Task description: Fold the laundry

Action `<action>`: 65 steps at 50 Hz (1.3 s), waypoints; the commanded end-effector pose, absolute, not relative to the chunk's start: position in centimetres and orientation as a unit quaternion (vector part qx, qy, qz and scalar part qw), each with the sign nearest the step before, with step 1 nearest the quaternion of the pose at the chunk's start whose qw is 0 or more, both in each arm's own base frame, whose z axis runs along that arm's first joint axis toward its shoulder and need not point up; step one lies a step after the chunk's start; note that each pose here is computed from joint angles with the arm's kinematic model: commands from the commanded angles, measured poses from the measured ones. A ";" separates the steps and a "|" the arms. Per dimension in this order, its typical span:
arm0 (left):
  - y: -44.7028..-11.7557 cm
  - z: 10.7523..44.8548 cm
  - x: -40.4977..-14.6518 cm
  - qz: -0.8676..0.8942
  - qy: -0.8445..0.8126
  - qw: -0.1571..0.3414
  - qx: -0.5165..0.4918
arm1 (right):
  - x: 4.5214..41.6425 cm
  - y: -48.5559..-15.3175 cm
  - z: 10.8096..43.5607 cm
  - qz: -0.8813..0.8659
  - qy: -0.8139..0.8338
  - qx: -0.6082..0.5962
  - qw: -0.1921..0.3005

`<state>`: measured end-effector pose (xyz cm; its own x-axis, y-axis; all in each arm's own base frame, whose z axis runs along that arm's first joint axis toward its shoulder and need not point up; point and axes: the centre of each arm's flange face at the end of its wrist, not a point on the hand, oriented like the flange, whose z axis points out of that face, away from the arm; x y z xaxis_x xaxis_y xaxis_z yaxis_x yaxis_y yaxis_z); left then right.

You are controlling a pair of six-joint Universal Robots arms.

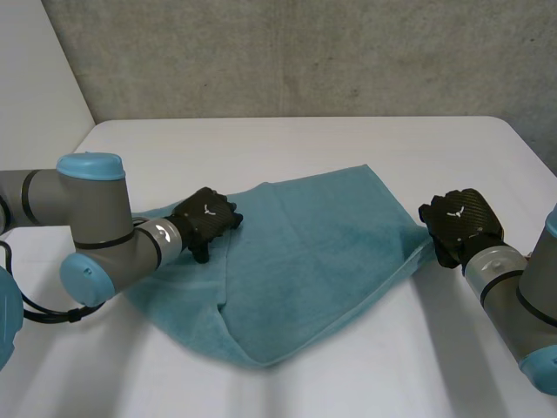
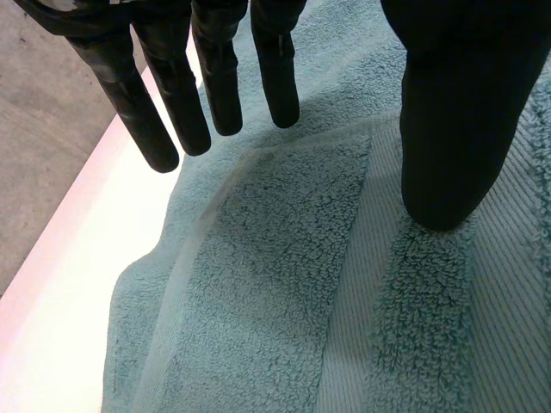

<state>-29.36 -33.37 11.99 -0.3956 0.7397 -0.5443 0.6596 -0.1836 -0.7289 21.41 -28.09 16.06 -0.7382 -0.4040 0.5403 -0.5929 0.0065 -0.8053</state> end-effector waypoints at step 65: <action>-32.9 13.4 -28.5 0.508 -0.604 0.005 -0.614 | 21.4 -28.3 16.0 0.609 -0.706 0.353 0.078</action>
<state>-28.44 -32.88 13.53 -0.2443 0.7454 -0.6203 0.7384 -0.2716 -0.6173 21.31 -28.38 16.02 -0.7390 -0.4010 0.5413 -0.5939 0.0087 -0.8045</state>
